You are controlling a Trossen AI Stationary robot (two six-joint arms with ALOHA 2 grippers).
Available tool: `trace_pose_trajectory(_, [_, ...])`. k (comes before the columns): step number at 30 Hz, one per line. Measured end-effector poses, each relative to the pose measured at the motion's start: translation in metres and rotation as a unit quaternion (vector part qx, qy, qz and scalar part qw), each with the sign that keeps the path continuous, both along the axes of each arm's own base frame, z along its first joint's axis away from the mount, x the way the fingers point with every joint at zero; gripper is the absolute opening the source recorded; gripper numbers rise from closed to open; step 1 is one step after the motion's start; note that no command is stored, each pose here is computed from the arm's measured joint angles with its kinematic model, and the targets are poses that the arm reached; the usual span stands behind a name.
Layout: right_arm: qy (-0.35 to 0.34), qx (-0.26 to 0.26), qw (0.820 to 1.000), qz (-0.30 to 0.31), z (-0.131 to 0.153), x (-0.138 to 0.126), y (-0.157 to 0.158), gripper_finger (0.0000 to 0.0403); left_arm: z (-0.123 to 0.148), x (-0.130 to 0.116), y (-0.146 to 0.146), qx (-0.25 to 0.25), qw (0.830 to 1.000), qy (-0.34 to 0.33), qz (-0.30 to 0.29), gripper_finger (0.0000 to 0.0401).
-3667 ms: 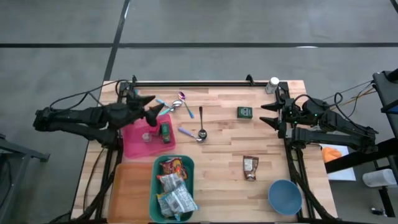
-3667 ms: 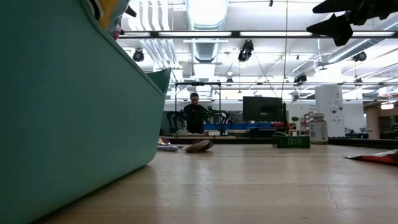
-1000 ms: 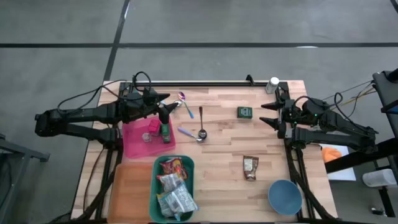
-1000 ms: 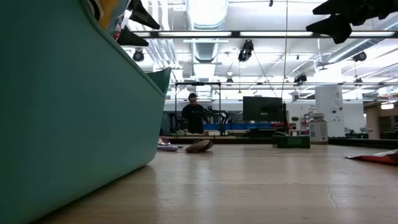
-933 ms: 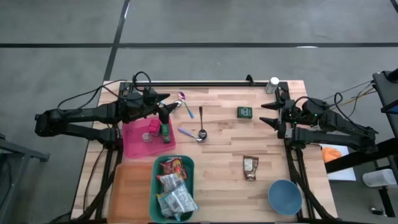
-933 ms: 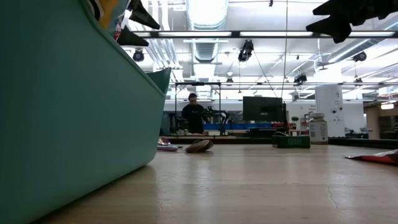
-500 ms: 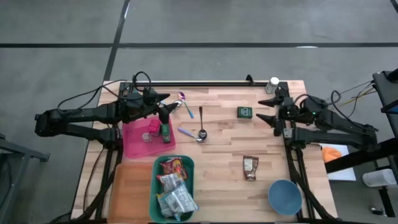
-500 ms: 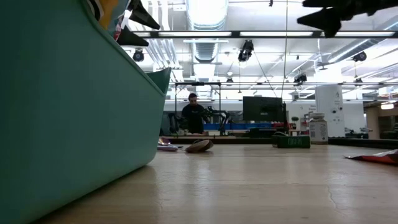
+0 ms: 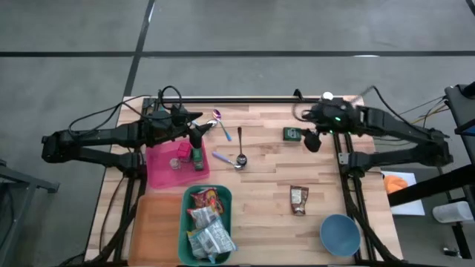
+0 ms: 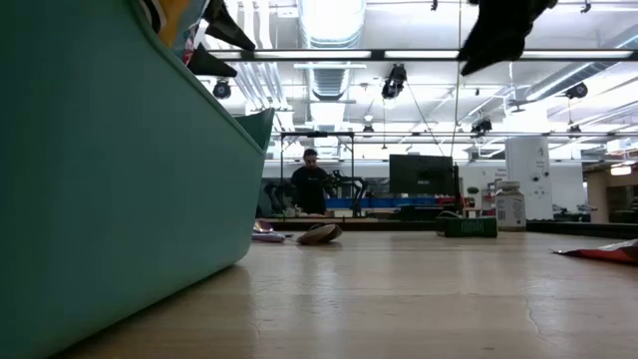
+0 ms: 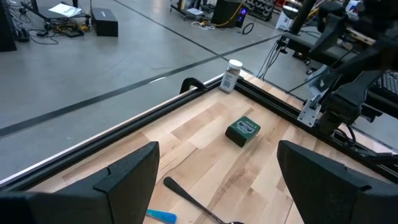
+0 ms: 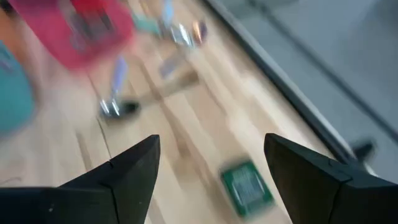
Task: Pick & Place Food Item
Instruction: Put the green seasoning can into the pink bin
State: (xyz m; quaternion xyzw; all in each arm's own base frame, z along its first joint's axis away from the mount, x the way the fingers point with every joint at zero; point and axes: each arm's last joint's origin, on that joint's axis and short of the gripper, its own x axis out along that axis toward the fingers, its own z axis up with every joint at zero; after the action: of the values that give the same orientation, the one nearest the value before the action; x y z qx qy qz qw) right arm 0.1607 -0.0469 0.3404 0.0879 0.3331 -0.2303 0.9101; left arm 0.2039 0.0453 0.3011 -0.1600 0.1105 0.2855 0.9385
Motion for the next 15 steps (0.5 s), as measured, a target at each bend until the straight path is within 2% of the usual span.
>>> trace_pose_trajectory(4, [0.124,0.026,0.992,-0.012,0.007,0.015,-0.01,0.0286,0.0,0.0,0.0,0.0,1.0,0.0,0.0,0.0329])
trace_pose_trajectory(9, [0.225,0.048,0.972,-0.043,0.005,0.038,-0.036,0.0286,0.0,0.0,0.0,0.0,1.0,0.0,0.0,0.0329])
trace_pose_trajectory(15, [0.254,0.116,0.96,0.003,-0.011,0.055,-0.075,0.0303,0.0,0.0,0.0,0.0,1.0,0.0,0.0,0.0329])
